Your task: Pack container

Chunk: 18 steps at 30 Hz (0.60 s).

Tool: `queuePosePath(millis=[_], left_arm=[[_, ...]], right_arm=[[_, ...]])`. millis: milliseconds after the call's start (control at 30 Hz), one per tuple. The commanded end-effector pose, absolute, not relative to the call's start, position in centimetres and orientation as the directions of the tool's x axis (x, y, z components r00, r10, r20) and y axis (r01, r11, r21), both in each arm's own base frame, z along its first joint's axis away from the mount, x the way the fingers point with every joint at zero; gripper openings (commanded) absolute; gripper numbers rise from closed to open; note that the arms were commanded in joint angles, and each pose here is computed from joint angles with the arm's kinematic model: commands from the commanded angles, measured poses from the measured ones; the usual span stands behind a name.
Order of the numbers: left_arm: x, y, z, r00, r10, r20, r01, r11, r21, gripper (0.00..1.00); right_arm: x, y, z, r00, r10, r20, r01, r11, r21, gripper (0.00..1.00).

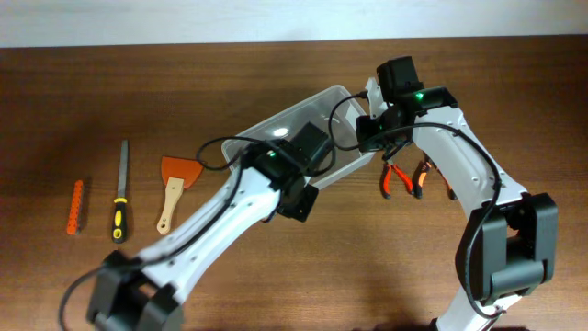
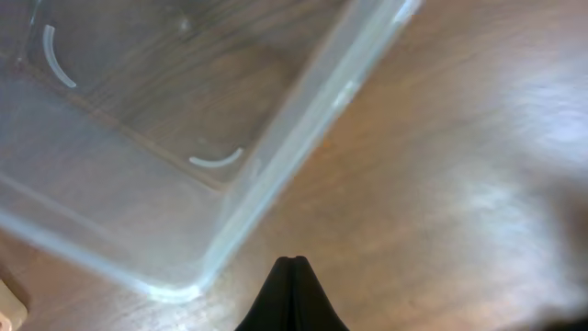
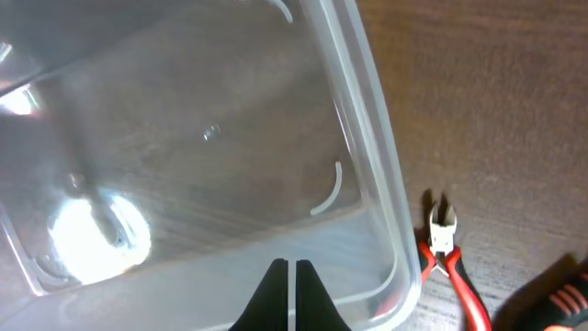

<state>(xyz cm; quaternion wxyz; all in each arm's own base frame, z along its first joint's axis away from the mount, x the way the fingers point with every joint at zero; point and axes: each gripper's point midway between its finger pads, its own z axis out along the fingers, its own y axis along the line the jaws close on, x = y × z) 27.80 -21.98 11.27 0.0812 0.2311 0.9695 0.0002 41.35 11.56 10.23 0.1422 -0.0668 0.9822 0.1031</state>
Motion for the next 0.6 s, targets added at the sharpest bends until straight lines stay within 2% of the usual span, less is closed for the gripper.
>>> queuePosePath(millis=[0,200,567], left_arm=[[28.9,-20.8,8.7,-0.884,0.456,-0.104,0.441,0.886,0.140,0.02],[29.7,-19.0,5.3,-0.903,0.430,-0.011,0.419,0.885,0.206,0.02],[32.7,-14.3,5.1,-0.960,0.280,-0.026,0.269,0.941,0.205,0.02]], right_arm=[[41.3,12.2,9.9,-0.954,-0.116,-0.277,-0.174,0.965,0.194,0.04],[40.6,12.0,9.7,-0.960,-0.129,-0.250,-0.178,0.966,0.186,0.04],[38.9,11.6,9.3,-0.970,-0.158,-0.184,-0.191,0.965,0.179,0.04]])
